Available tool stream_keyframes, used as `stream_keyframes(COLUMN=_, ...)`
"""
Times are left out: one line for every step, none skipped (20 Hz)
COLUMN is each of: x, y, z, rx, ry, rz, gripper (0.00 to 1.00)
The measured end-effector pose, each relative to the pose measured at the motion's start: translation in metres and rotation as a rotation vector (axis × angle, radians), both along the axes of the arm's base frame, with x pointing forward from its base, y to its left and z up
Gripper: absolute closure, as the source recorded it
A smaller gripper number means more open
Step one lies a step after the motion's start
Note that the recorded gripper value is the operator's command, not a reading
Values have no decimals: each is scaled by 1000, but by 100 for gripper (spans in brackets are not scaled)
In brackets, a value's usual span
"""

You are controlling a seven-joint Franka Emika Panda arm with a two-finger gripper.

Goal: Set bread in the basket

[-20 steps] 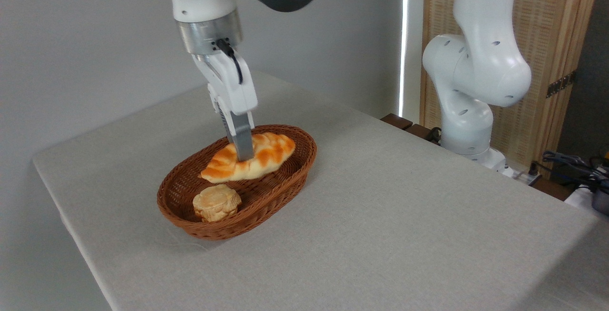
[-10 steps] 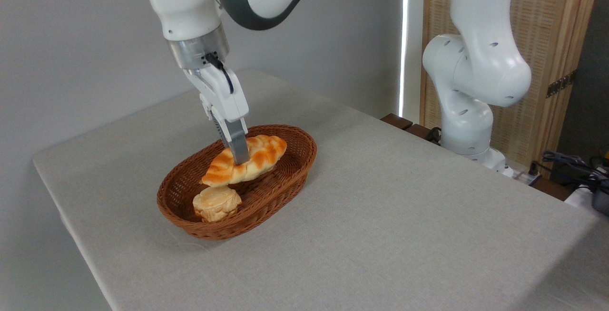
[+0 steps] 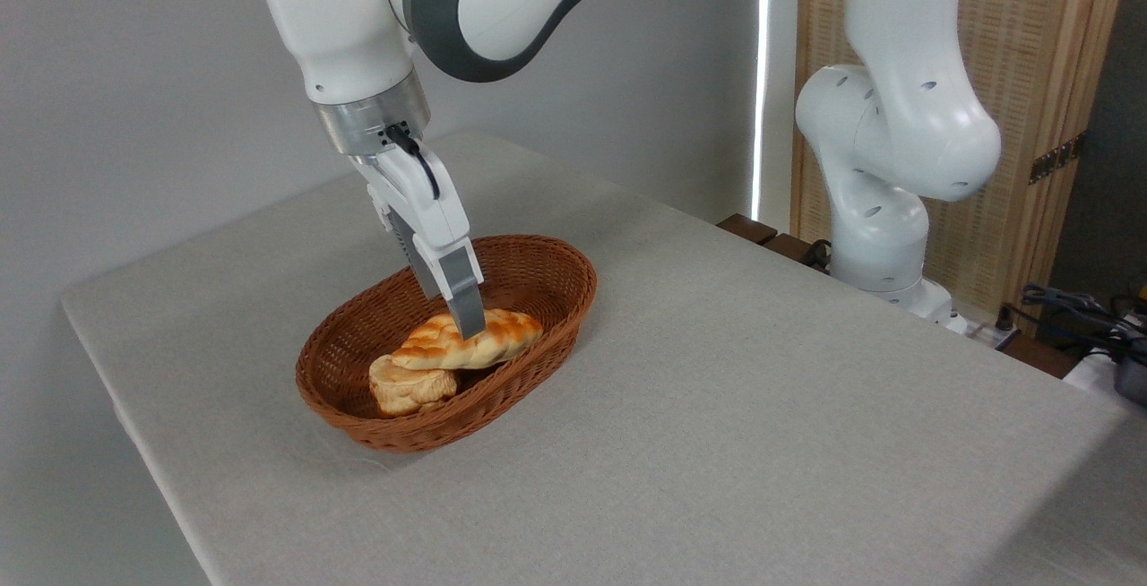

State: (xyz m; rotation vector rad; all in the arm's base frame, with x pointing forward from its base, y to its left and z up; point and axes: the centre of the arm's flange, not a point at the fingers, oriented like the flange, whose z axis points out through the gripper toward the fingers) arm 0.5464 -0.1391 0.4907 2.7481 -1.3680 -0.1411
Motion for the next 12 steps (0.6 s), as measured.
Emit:
stream_keyframes(x=0, y=0, z=0, rx=0, ry=0, rz=0, gripper=0)
stream_keyframes(x=0, y=0, z=1, rx=0, ry=-1, rz=0, gripper=0)
stream_keyframes(x=1, y=0, z=2, rx=-1, ry=-4, rz=0, gripper=0)
stream_keyframes(x=2, y=0, z=6, rx=-3, ry=-14, rz=2, gripper=0)
stream_keyframes(x=5, y=1, z=14, rx=-7, ry=-30, rz=9, gripper=0)
stream_keyframes(x=8, y=3, z=25, rx=-11, ry=-52, rz=21, gripper=0)
stream_keyframes(x=10, y=4, z=31, rx=-14, ry=-65, rz=29, gripper=0)
stream_keyframes(x=13, y=7, z=43, rx=-18, ry=-87, rz=49, gripper=0)
stream_keyframes(x=14, y=8, z=49, rx=-20, ry=-98, rz=59, gripper=0)
stream_keyframes(x=16, y=11, z=57, rx=-23, ry=-114, rz=81, gripper=0)
stream_keyframes(x=17, y=14, z=60, rx=-24, ry=-120, rz=93, gripper=0)
stream_keyframes(x=19, y=19, z=64, rx=-24, ry=-127, rz=114, gripper=0)
